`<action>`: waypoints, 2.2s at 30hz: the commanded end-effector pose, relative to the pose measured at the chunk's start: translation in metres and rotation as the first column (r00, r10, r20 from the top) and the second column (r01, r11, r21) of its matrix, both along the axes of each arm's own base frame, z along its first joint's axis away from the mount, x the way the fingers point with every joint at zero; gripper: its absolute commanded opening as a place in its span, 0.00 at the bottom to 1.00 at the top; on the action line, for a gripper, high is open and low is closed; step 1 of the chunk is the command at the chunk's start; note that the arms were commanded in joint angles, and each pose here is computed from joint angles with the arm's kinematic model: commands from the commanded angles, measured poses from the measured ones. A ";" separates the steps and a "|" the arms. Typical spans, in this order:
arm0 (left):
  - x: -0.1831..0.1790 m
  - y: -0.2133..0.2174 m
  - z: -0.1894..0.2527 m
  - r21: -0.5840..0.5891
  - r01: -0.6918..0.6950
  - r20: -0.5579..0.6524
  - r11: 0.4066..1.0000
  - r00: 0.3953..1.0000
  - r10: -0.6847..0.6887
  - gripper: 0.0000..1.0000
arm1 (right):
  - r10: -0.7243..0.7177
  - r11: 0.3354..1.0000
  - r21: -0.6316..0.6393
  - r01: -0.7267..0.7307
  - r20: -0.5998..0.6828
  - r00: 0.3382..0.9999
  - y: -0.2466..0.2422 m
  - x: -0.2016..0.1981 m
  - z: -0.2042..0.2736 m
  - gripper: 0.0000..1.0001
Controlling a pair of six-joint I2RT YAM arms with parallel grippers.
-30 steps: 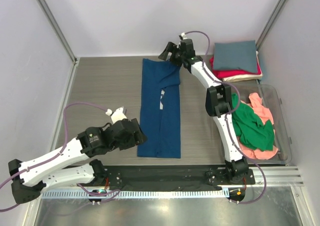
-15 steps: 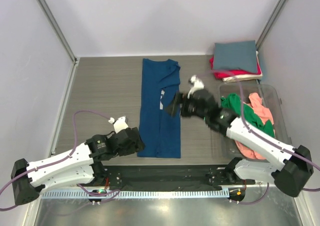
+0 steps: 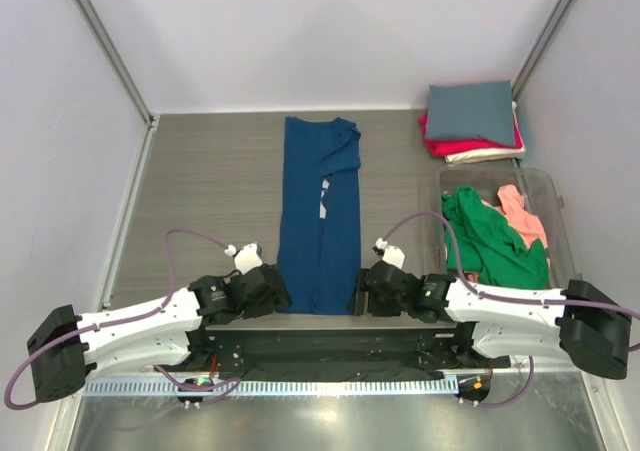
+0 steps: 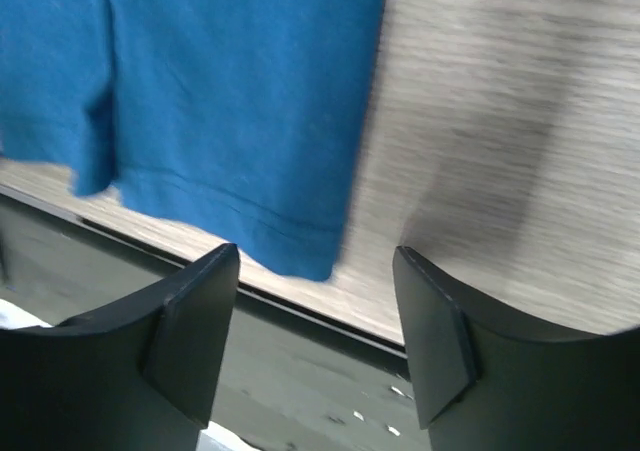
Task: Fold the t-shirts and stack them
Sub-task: Fold the tshirt
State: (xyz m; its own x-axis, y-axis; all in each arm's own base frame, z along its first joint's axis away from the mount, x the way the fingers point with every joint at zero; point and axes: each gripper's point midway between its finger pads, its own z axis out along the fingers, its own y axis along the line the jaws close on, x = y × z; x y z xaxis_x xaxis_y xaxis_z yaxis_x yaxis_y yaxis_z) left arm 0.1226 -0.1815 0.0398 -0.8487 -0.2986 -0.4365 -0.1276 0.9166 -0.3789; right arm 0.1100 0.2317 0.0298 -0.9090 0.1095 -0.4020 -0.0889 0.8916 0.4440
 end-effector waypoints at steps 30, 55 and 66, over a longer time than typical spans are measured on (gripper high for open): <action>-0.010 -0.021 0.007 -0.102 0.004 -0.062 0.995 0.998 -0.011 0.00 | -0.101 0.994 -0.038 0.099 -0.038 0.994 -0.029 -0.013 -0.004 0.01; 0.198 -0.037 0.129 0.020 0.036 0.094 0.999 0.995 -0.038 0.00 | -0.096 0.974 -0.173 0.147 0.271 0.958 -0.030 0.218 0.133 0.01; 0.257 -0.037 0.104 0.050 0.034 0.038 0.998 0.999 -0.036 0.00 | -0.078 0.978 -0.175 0.117 0.216 0.973 -0.027 0.277 0.105 0.01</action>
State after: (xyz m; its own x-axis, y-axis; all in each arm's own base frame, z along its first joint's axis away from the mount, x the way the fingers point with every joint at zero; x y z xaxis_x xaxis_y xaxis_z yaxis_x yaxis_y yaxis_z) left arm 0.3636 -0.2182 0.1338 -0.8476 -0.2675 -0.4582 -0.1191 0.9375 -0.3270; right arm 0.3616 0.1995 0.1130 -0.8298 0.1056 -0.5480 -0.0225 0.9748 0.2220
